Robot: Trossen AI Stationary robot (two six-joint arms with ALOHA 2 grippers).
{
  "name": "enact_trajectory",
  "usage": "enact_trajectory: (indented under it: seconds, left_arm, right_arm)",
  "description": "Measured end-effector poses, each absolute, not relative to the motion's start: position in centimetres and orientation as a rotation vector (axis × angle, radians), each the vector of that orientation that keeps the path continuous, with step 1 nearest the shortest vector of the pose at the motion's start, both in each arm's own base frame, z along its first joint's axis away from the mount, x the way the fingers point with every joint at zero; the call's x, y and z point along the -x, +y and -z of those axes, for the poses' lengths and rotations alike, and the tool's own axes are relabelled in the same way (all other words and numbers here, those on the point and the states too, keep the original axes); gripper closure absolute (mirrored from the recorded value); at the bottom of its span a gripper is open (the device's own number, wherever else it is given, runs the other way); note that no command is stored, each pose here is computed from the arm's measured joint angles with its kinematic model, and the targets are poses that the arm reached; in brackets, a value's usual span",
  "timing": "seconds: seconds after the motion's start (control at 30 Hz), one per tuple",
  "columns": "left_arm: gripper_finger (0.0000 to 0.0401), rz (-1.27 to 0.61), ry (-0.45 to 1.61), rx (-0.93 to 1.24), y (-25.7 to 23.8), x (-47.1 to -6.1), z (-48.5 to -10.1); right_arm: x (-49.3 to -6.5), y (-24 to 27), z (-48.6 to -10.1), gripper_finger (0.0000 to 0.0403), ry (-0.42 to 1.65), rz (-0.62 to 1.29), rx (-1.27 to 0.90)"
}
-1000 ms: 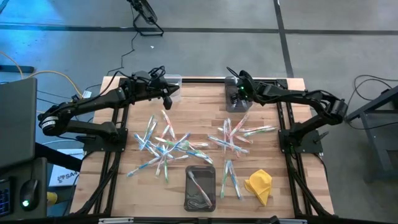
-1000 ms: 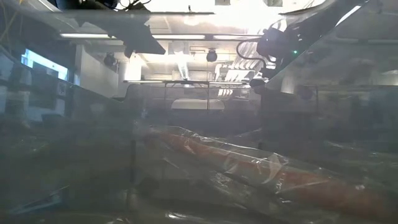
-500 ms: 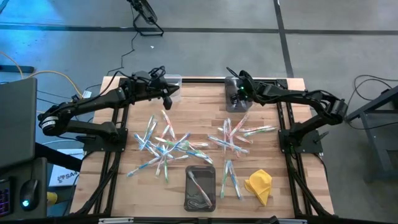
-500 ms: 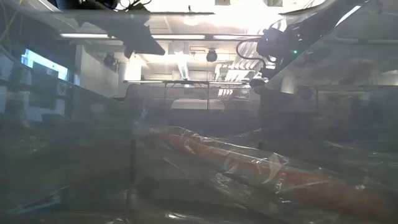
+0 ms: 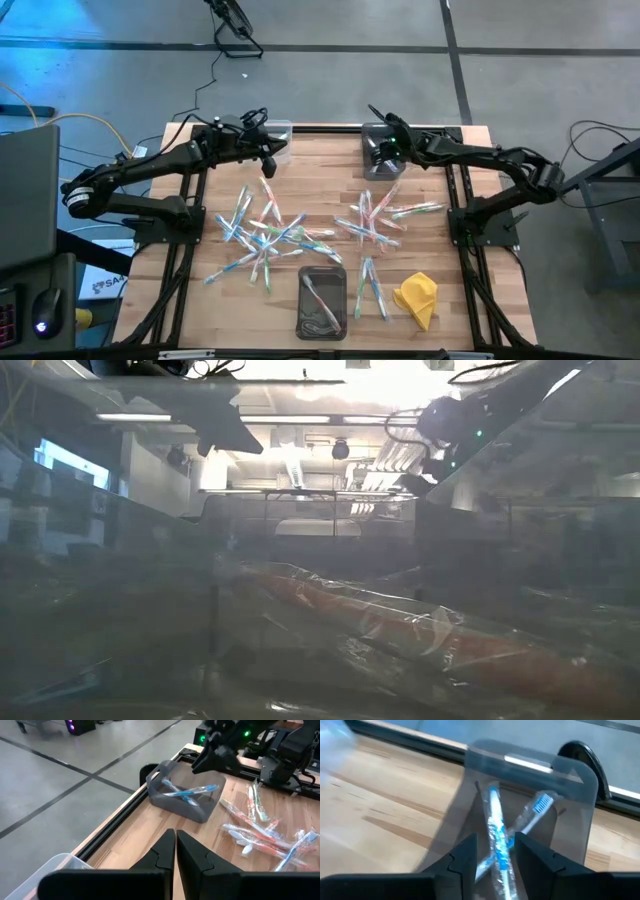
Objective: Pick & Place Toothbrushes
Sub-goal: Put the green toothbrush into the transparent bin
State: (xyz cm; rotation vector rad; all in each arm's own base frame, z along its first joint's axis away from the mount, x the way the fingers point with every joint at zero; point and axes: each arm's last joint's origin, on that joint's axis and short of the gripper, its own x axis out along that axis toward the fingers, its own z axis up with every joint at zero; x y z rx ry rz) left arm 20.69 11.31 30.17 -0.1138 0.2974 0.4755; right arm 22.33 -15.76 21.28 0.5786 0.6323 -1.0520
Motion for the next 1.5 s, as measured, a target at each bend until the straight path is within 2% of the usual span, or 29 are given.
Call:
enact_trajectory:
  seconds: [0.33,0.63,1.5]
  left_arm:
    - [0.0386,-0.476,0.297,0.115,11.3,-20.7,-30.2]
    - [0.0386,-0.475,0.297,0.117,11.3,-20.7,-30.2]
    - [0.0386,-0.467,0.320,0.124,11.2,-20.6,-30.0]
  right_arm:
    - [-21.6,-14.7,-25.6,0.0312,0.398,0.865,-0.614]
    - [-22.1,-14.2,-28.0,0.0314,0.234,0.604,-0.622]
    - [-24.6,-8.3,-27.4,0.0314,0.380,0.447,-0.482]
